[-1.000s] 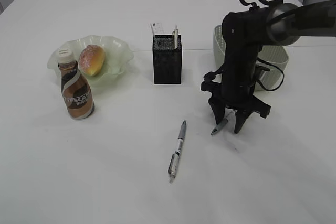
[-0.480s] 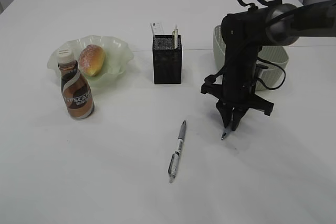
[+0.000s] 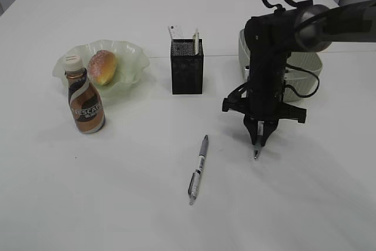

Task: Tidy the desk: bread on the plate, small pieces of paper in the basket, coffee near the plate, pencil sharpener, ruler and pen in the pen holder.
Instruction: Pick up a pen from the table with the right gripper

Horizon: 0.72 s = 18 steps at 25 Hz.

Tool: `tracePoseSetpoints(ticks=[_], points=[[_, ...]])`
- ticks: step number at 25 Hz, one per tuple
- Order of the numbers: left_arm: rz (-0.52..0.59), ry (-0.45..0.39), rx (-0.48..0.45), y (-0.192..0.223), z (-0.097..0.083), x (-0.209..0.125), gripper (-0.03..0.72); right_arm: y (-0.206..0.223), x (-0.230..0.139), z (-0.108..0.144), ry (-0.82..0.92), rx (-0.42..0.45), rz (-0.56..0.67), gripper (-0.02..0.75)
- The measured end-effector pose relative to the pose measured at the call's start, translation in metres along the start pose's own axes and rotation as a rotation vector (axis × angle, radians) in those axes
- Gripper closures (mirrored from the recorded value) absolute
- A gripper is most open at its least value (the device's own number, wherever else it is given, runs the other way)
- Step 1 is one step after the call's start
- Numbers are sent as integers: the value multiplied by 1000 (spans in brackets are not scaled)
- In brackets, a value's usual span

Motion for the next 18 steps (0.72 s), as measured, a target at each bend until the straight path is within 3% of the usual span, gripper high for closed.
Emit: tracePoseSetpoints(ticks=[8, 18], points=[[0, -5, 4, 0, 1, 0, 442, -1, -10, 8, -256, -59, -57, 617], [0, -4, 6, 0, 1, 0, 442, -48, -20, 14, -498, -3, -142, 619]])
Point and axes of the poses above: a point on each arm's last joint axis where the gripper is mounted, y pointing out along that axis toward the gripper, z along the wrist's bending axis when the last joint is at zero, x = y × z, the point moved 4 cm from there along y, pointing out along that axis toward the gripper, and after that the axes turned 10 degrees about y, right-handed, at the moved point
